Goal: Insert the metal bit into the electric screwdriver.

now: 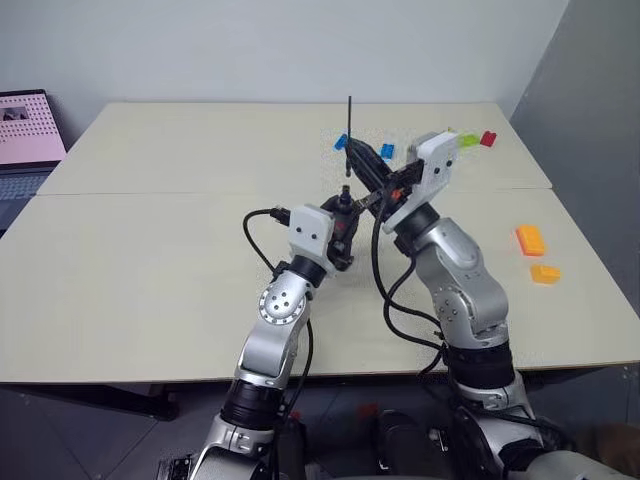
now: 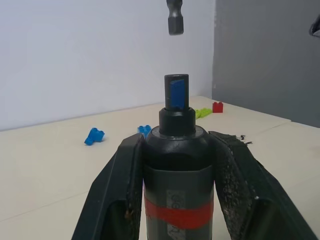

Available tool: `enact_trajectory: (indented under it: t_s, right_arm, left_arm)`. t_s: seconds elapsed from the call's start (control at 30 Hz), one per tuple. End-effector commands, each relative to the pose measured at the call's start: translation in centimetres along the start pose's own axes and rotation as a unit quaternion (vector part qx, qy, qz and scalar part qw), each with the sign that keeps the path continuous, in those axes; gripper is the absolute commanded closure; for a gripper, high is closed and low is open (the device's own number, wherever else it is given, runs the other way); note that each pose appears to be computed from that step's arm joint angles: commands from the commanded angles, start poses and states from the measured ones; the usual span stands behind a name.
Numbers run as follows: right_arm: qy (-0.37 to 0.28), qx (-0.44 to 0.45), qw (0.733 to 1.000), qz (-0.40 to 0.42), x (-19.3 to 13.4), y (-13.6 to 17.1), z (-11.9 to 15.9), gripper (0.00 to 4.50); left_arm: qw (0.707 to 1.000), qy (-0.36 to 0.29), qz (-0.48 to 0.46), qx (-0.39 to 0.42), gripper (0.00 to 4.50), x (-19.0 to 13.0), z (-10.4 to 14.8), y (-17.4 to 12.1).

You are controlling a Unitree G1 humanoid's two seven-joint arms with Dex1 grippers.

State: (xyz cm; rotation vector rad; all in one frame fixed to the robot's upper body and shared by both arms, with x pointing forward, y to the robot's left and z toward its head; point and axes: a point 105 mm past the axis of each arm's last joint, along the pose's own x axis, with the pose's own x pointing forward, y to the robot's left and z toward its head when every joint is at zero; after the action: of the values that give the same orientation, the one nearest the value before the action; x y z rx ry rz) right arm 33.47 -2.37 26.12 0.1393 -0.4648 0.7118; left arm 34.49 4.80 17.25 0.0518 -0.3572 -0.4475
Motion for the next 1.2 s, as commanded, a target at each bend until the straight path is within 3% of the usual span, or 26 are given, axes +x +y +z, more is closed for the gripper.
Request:
enact_trajectory:
  t_s: [0.03,1.2]
  right_arm:
    - [-0.041,-0.016,0.999,0.004,0.2,0.6,1.9,4.50]
    - [-0.051,0.008,0.999,-0.014,1.3,1.4,1.0,4.50]
  left_arm:
    - [0.999,-0.020,0.032,0.020,2.86,0.1,0.8,0.9]
    - [0.997,-0.023,0.067,0.035,2.86,0.1,0.2,1.4]
